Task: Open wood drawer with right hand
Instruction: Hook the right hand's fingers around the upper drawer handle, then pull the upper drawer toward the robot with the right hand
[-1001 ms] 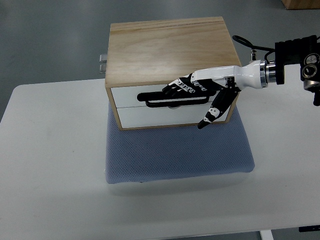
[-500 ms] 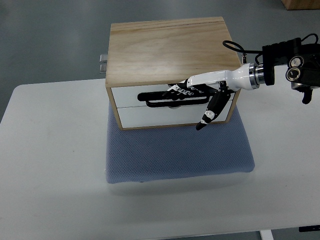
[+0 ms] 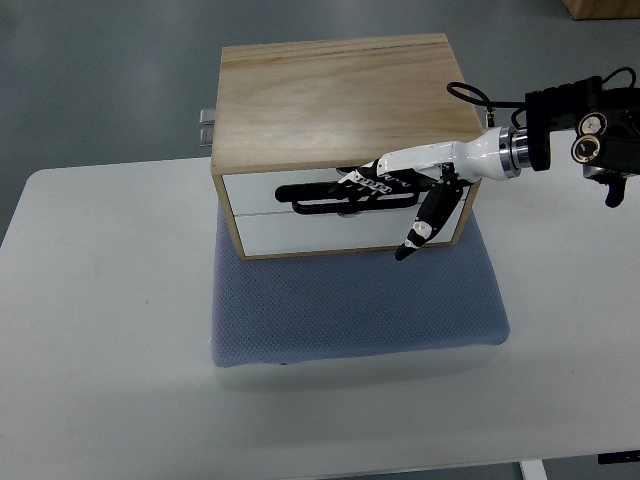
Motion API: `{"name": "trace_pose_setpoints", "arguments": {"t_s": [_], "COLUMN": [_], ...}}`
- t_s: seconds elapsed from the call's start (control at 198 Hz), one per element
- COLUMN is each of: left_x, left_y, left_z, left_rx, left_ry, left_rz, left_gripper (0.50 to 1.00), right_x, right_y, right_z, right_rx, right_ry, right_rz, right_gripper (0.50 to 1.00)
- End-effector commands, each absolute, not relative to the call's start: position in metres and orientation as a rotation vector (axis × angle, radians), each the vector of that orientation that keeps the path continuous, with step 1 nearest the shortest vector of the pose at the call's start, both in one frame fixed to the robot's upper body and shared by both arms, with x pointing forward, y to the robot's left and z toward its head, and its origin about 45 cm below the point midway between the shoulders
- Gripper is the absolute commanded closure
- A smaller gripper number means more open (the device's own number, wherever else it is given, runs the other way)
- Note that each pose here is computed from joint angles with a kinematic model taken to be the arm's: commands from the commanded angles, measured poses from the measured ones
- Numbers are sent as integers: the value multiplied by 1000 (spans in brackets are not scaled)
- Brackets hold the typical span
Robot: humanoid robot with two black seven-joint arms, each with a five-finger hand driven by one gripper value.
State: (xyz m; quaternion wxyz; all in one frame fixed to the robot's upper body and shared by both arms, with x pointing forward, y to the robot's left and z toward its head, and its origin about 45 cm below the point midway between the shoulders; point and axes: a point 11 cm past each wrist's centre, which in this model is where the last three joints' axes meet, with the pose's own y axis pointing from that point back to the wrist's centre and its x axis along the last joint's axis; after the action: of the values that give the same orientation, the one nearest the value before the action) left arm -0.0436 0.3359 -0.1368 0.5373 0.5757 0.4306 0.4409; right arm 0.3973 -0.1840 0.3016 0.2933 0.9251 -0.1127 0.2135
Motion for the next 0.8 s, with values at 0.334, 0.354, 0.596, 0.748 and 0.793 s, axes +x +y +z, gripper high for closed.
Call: {"name": "trace_pose_setpoints", "arguments": {"t_s": [0.334, 0.354, 0.596, 0.748, 0.793], "left_x": [-43, -43, -44, -43, -44], "left_y": [336, 336, 336, 336, 336], "left_z": [-137, -137, -137, -137, -137], "left_rx": [1369, 1369, 1370, 1369, 1370], "left_ry": [1024, 1024, 1025, 1024, 1025], "left_rz": [1050, 1050, 1049, 1050, 1049], "left_gripper": [500, 500, 500, 500, 500], "right_x": [387, 385, 374, 367, 364], "right_y": [-174, -173, -165, -161, -160], "right_z": [300, 300, 298, 299, 299], "right_rx": [2489, 2492, 2496, 2507, 2511], "right_ry": [-247, -239, -174, -146, -138], "right_rz": [557, 557, 573, 573, 570], "right_gripper": [548, 548, 548, 548, 548]}}
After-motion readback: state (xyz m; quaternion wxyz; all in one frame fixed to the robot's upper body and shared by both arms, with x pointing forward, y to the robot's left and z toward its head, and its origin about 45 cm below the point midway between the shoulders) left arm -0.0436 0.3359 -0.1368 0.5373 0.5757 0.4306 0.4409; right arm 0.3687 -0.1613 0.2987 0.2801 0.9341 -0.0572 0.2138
